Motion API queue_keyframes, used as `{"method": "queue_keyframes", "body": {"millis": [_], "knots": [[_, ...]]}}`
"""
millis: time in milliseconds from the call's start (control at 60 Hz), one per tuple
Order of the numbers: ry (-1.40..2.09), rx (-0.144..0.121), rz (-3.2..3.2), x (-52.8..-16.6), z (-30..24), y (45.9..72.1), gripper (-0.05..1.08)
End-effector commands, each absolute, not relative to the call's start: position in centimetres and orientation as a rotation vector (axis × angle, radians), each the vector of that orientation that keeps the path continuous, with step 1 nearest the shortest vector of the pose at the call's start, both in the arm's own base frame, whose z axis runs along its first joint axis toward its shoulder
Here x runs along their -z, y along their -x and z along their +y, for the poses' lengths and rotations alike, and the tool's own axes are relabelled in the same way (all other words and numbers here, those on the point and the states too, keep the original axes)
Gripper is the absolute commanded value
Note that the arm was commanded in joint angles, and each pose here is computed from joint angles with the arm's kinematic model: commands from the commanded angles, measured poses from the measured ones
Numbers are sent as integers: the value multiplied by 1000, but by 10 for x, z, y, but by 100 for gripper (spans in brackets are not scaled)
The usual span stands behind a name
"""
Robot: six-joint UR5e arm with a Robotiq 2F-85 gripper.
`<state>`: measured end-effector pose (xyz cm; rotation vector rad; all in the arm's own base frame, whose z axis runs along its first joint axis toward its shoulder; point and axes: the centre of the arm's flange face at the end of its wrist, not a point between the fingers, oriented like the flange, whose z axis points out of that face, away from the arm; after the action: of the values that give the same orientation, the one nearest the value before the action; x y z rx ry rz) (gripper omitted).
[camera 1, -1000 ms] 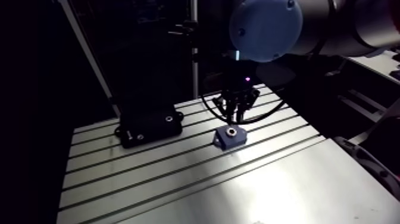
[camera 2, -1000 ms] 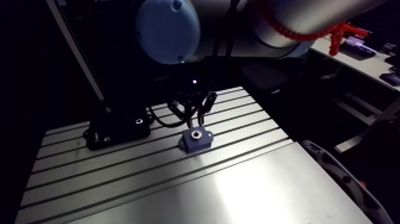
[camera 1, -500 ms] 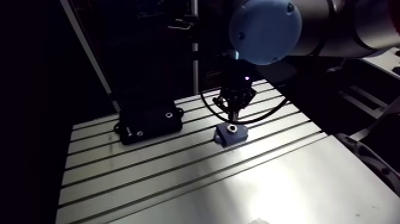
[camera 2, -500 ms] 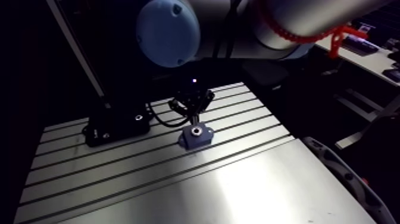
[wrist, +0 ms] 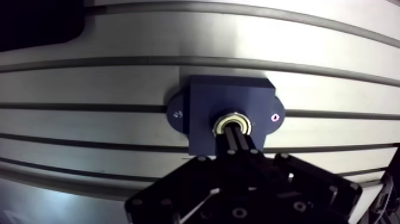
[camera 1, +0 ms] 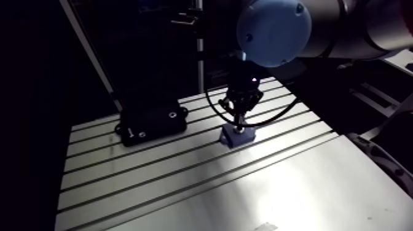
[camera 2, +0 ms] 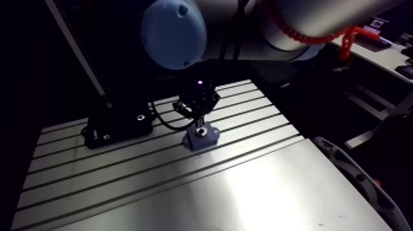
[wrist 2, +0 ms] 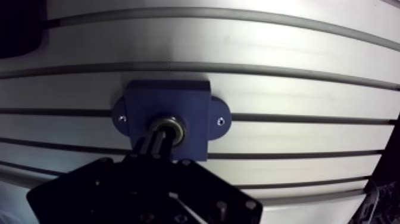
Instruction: Pick up the bearing and press it into the housing until flush.
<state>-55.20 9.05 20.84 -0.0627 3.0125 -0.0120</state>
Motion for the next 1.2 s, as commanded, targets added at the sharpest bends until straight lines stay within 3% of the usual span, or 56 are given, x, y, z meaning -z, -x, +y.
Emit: {"method": "queue_keyframes", "body": {"millis": [17,617,833,1200], "knots": [[93,19,3003,-203,91,552,108],[82,29,2990,-197,93,546,108],[84,9,3015,-192,95,550,108],[84,19,3009,-188,94,548,108]]}}
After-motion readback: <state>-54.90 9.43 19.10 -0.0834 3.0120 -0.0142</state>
